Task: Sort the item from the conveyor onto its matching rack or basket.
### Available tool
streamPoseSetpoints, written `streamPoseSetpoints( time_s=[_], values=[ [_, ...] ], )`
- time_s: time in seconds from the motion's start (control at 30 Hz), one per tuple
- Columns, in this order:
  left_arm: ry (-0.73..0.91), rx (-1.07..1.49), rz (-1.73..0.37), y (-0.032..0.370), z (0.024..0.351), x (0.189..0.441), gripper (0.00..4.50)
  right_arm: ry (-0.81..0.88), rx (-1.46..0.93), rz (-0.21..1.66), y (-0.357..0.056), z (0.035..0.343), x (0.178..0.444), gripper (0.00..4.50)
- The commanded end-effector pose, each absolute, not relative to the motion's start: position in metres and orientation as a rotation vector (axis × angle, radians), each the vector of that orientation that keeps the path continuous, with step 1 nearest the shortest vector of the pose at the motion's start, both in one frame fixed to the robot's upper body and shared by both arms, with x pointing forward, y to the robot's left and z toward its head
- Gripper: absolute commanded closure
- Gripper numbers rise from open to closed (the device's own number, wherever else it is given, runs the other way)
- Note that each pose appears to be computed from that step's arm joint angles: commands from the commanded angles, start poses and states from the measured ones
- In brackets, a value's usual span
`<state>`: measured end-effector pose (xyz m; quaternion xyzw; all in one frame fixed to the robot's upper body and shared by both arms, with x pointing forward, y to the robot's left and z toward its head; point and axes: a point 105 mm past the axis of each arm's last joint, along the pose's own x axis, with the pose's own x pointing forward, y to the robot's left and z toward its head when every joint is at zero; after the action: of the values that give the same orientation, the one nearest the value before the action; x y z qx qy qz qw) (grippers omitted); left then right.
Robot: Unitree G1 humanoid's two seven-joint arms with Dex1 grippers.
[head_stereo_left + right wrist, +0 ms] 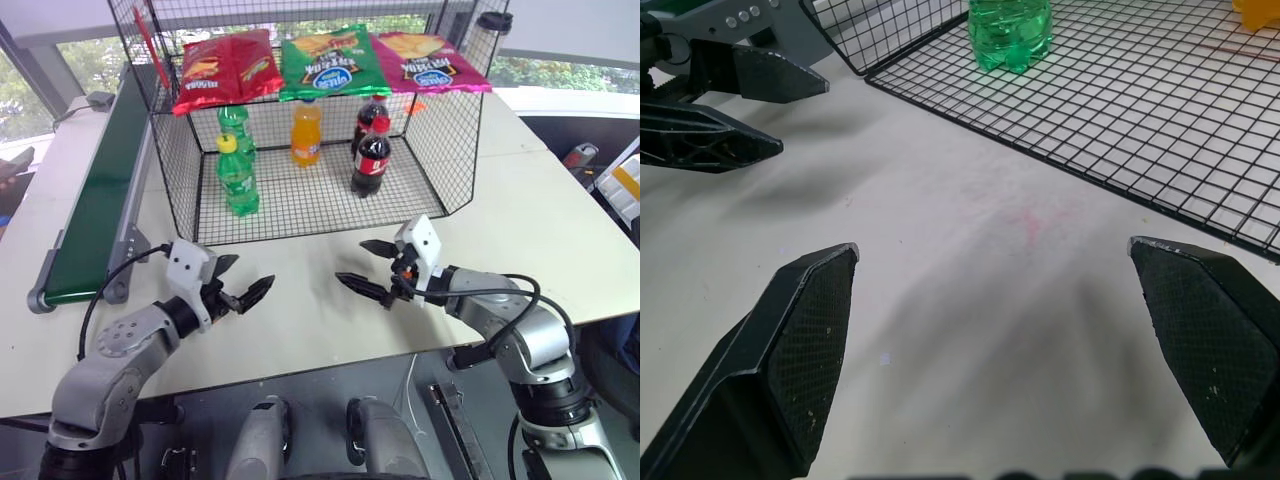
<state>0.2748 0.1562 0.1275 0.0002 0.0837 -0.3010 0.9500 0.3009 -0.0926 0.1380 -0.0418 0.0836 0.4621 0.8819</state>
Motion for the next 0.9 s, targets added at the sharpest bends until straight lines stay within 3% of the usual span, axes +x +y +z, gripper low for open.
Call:
streamPoseSetpoints(
  time_s=[0.03,0.9],
  values=[
    [0.132,0.022,-0.623,0.1531,0.1367,0.2722,0.0,0.121,-0.099,0.992,-0.0864,0.1505,0.296,0.02],
    [0.134,0.035,-0.629,0.1552,0.1292,0.271,0.0,0.133,-0.122,1.005,-0.0836,0.1463,0.2929,0.02]
  ],
)
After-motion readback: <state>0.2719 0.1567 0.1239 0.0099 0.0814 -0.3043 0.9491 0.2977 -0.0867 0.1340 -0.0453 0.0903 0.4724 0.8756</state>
